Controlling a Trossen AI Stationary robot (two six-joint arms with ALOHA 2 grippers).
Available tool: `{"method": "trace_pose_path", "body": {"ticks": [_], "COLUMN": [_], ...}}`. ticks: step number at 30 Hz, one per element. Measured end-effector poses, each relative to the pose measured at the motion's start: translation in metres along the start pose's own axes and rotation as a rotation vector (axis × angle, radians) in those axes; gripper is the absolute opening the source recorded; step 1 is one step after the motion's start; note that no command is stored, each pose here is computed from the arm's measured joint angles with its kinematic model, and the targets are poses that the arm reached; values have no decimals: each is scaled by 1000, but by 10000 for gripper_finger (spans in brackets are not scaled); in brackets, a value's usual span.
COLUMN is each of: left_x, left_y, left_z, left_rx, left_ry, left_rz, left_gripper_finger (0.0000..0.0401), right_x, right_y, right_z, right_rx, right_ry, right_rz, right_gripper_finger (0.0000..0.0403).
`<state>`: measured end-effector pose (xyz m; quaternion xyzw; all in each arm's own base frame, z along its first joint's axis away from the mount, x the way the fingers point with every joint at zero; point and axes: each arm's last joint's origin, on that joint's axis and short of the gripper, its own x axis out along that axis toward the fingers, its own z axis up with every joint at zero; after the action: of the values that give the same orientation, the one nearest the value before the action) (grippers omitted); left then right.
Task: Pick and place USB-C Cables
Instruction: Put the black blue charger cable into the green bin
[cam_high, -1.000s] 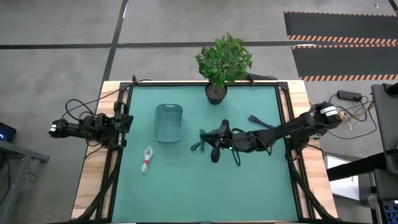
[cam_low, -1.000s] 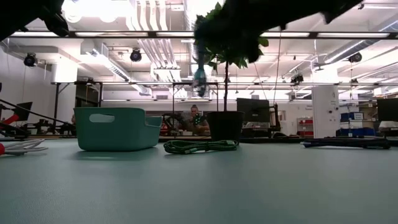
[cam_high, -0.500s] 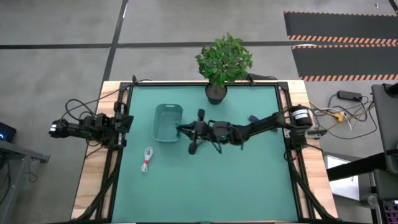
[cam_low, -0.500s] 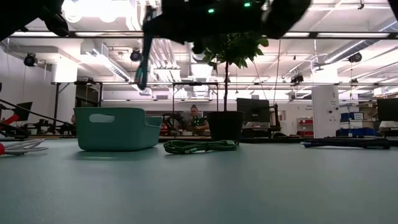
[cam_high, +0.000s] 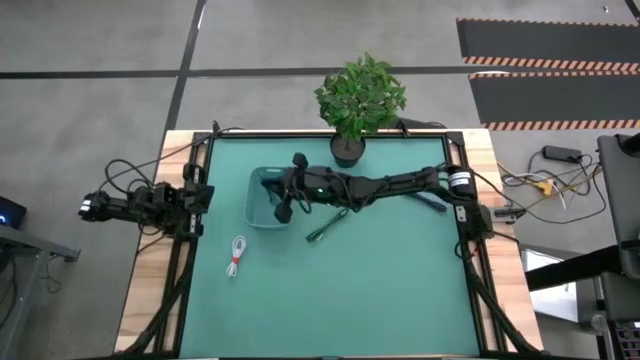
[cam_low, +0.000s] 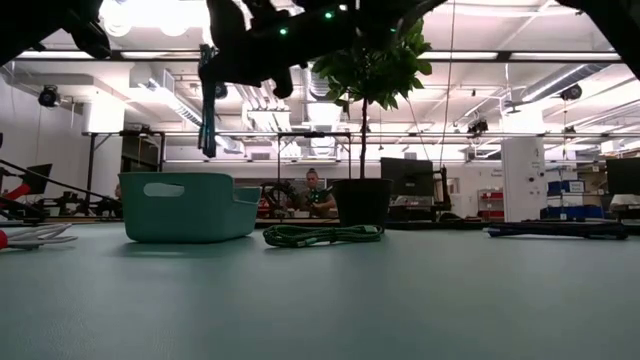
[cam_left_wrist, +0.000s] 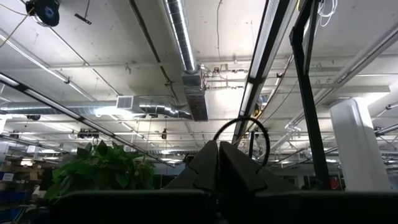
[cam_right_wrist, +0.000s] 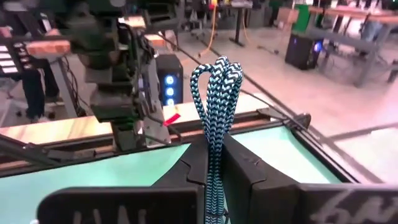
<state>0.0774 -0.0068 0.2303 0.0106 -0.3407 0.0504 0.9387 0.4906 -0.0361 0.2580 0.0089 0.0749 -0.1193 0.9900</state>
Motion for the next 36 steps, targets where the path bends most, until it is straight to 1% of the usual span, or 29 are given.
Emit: {"method": "trace_pose_path", "body": {"ticks": [4,6,11,16,20,26,31,36], "left_x": [0,0,0,0,0,0,0,0], "left_y": [0,0,0,0,0,0,0,0], "left_z": [0,0,1,1,1,2,2,2], "left_rx": [0,0,-1,-2,-3,-3,-3,-3], "left_ry": [0,0,-4,-9,-11,-13,-13,-13], "left_rz": [-1,0,0,1,2,2,2,2], "left_gripper_finger": [1,1,1,1,1,1,1,1], "right_x": [10,16,29,38,42,42,42,44], "right_y": [-4,-4,-2,1,1,-2,-2,0], "right_z": [9,11,0,-14,-27,-27,-39,-50], "right_rx": [-12,-65,-336,-681,-930,-1214,-1418,-1559], "right_ry": [62,73,130,190,253,251,296,311], "right_rz": [-13,-14,1,120,177,226,317,378], "right_gripper_finger": [15,15,16,17,17,17,17,17]}}
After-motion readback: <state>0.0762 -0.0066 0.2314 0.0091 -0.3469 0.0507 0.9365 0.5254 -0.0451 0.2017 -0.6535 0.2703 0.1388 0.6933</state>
